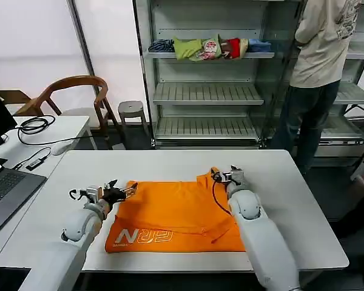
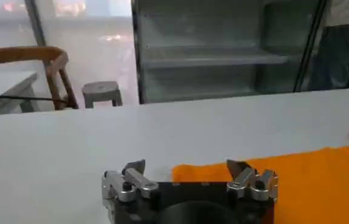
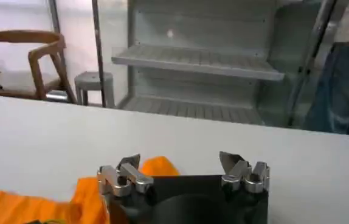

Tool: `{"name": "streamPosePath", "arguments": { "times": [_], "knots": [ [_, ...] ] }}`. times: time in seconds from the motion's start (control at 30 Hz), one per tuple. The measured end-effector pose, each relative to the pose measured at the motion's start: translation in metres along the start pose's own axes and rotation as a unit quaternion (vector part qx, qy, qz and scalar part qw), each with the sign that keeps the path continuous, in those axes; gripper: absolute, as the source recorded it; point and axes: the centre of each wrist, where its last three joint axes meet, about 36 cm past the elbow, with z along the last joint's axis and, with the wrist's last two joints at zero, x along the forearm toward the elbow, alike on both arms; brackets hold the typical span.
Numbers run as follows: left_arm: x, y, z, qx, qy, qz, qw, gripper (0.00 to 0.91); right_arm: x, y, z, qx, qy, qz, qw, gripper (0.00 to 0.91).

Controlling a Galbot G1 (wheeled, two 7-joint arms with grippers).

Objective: Fold and organize the clothes.

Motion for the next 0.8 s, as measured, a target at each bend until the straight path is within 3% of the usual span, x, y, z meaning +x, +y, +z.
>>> {"name": "streamPosePath", "arguments": {
  "times": [0.67,0.7,0.73,0.77,0.8],
  "knots": [
    [-0.027,0.012,0.004,0.001,0.026,-0.013,1.000,0.907,-0.035,0.005,0.004,-0.014,0.036,-0.014,0.999,0.907],
    [-0.028,0.012,0.004,0.001,0.027,-0.013,1.000,0.685,-0.036,0.005,0.005,-0.014,0.038,-0.014,0.999,0.897],
    [-0.028,0.012,0.005,0.001,0.028,-0.013,1.000,0.161,-0.036,0.005,0.005,-0.015,0.039,-0.014,0.999,0.302],
    [-0.029,0.012,0.005,0.002,0.029,-0.013,0.999,0.040,-0.036,0.004,0.005,-0.016,0.040,-0.014,0.999,0.050],
    [-0.030,0.013,0.006,0.002,0.030,-0.013,0.999,0.020,-0.036,0.004,0.005,-0.017,0.041,-0.015,0.999,0.000]
  ]
}}
